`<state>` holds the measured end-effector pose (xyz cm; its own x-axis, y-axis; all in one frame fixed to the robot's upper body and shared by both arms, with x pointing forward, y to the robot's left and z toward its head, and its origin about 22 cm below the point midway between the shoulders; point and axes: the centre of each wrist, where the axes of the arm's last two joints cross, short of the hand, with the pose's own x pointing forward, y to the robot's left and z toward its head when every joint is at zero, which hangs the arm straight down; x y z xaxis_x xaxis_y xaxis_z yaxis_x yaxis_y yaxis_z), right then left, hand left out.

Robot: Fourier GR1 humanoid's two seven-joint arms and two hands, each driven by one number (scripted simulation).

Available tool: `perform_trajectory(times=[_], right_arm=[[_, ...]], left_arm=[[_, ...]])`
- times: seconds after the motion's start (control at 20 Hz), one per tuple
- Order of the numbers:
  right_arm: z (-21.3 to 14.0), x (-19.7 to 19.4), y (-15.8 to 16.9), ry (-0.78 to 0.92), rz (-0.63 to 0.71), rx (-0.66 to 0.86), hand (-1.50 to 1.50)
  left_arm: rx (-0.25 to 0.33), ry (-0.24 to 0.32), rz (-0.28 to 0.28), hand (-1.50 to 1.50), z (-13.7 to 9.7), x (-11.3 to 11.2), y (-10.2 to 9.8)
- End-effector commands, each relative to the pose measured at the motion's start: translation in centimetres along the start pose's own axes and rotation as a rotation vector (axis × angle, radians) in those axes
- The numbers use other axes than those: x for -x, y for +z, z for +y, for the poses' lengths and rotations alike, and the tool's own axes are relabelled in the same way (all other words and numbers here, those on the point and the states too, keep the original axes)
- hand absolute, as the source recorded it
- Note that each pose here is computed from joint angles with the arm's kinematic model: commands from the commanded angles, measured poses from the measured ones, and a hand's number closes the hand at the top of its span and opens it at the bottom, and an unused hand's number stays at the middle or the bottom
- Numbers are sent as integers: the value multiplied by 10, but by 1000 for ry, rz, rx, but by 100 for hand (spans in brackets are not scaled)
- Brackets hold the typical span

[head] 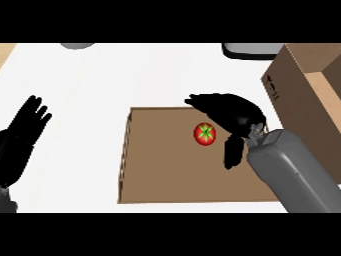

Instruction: Pick the tomato from the tray and place it in the cardboard box

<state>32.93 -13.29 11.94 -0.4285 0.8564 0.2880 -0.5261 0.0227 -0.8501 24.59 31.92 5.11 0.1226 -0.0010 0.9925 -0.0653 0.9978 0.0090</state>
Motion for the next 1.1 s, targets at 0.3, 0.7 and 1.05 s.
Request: perform_trajectory(times=[0.3,0.7,1.05], right_arm=[[-4,0,-7,34,52,-22,-150],[20,-17,-12,63,73,-41,-150],[34,-7,-27,76,87,-74,-150]], left_arm=[[9,-10,4,0,-14,6,9],[4,-1,4,0,0,15,-5],[7,-1,26,0,-3,-4,-4]])
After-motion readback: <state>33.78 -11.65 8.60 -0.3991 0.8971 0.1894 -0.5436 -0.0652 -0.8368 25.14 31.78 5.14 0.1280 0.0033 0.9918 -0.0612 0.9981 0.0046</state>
